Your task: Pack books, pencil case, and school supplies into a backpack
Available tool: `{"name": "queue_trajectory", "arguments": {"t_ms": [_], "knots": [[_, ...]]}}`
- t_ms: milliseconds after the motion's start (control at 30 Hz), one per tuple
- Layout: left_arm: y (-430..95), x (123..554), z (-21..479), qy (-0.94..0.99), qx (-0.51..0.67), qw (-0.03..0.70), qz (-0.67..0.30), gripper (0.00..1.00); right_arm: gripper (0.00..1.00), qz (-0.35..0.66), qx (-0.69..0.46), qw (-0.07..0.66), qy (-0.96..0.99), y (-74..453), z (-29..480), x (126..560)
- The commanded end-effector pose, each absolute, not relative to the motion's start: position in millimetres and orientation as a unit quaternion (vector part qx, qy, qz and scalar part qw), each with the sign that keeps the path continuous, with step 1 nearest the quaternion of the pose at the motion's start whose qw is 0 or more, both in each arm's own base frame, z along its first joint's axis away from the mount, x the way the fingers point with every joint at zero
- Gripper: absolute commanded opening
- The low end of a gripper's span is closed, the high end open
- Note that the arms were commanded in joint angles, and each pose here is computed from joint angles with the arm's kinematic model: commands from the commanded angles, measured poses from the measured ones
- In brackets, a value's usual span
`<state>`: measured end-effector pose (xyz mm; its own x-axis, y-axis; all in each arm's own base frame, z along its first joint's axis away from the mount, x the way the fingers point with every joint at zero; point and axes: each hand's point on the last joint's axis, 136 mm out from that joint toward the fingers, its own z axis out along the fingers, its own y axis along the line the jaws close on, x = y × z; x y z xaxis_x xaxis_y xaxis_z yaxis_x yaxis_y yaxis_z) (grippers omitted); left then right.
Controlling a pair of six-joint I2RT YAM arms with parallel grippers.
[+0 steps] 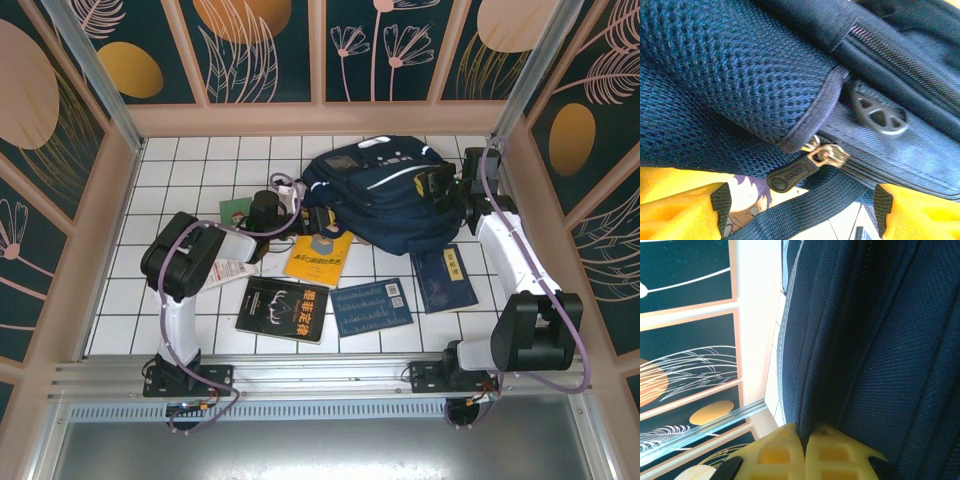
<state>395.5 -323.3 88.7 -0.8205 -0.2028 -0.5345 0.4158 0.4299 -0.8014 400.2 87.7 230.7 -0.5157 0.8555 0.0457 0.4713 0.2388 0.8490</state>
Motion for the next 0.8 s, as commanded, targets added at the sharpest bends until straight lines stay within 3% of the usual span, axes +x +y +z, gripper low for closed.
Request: {"name": "queue_trajectory", "arguments": {"t_ms": [0,200,433,767], "knots": [[-330.3,402.6,97.9,0.769,0.076,0.303,-0.558,0.76,0.0,0.501,0.385,0.27,0.727,96.6,300.3,407.4],[-336.0,404.1,104.4,0.746,0.078,0.305,-0.587,0.71,0.0,0.508,0.383,0.265,0.724,100.0,301.1,407.7],[-346.4,412.1,129.9,0.702,0.086,0.314,-0.633,0.55,0.0,0.511,0.383,0.261,0.724,103.0,298.4,407.0],[-341.3,402.6,131.2,0.698,0.087,0.318,-0.636,0.07,0.0,0.495,0.389,0.267,0.73,98.5,285.6,406.2]]}}
